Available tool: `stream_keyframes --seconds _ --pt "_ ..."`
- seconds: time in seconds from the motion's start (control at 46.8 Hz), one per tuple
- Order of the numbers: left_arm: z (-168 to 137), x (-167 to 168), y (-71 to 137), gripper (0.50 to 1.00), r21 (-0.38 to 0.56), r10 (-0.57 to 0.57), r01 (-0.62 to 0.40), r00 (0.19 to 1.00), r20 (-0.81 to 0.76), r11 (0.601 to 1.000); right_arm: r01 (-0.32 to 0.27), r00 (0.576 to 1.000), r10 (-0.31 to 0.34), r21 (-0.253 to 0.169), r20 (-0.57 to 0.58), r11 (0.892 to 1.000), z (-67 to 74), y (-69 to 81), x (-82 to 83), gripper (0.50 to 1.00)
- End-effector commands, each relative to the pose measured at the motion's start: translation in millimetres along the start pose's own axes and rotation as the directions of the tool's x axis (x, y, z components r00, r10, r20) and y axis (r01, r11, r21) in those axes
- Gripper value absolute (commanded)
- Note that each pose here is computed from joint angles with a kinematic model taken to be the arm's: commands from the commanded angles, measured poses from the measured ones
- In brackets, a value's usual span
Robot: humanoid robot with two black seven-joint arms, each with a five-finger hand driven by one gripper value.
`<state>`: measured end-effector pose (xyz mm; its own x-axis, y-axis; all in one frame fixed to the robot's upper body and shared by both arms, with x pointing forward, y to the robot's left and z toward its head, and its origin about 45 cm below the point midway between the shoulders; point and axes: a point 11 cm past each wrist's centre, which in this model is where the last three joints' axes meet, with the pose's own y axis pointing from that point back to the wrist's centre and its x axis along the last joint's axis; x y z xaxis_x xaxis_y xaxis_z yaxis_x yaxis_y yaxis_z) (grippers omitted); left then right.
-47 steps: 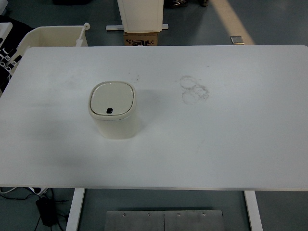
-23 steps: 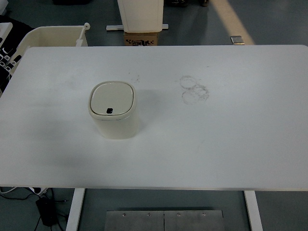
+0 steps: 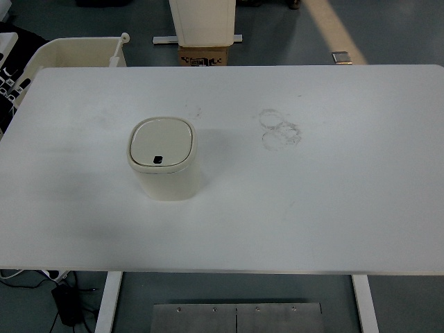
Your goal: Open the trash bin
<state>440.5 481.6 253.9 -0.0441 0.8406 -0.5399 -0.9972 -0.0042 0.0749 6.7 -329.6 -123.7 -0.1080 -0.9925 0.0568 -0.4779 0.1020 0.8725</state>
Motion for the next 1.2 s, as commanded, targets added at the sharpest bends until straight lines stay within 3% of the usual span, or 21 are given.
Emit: stream_keyframes --seconds 0.0,0.128,0.256,0.47,0.577,0.705,0.919,1.175 --pt "1 -1 -1 1.000 0.007 0.008 -0.008 1.000 0.004 1.000 0.000 1.000 0.000 0.000 0.000 1.000 0.0 0.0 0.0 0.991" --pt "10 -8 -6 1.000 0.014 0.030 -0.030 0.999 0.018 0.999 0.000 1.000 0.000 0.000 0.000 1.000 0.0 0.0 0.0 0.991" --pt "16 -25 -4 1.000 0.082 0.029 -0.033 0.999 0.042 0.996 0.000 1.000 0.000 0.000 0.000 1.000 0.0 0.0 0.0 0.991" --pt "38 -78 0 1.000 0.120 -0.083 0.070 0.991 0.103 0.990 0.001 1.000 -0.001 0.000 -0.001 1.000 0.1 0.0 -0.1 0.991" --pt "45 -110 0 1.000 0.181 -0.165 0.135 0.972 0.164 0.974 0.000 1.000 0.000 0.000 0.000 1.000 0.0 0.0 0.0 0.991" --pt "45 -144 0 1.000 0.253 -0.253 0.190 0.935 0.247 0.949 0.000 1.000 0.000 0.000 0.000 1.000 0.0 0.0 0.0 0.991" --pt "55 -188 -3 1.000 0.294 -0.348 0.253 0.872 0.343 0.922 0.000 1.000 0.000 0.000 0.000 1.000 0.0 0.0 0.0 0.991" --pt "38 -238 10 1.000 0.417 -0.500 0.312 0.718 0.484 0.853 0.000 1.000 0.000 0.000 0.000 1.000 0.0 0.0 0.0 0.991"
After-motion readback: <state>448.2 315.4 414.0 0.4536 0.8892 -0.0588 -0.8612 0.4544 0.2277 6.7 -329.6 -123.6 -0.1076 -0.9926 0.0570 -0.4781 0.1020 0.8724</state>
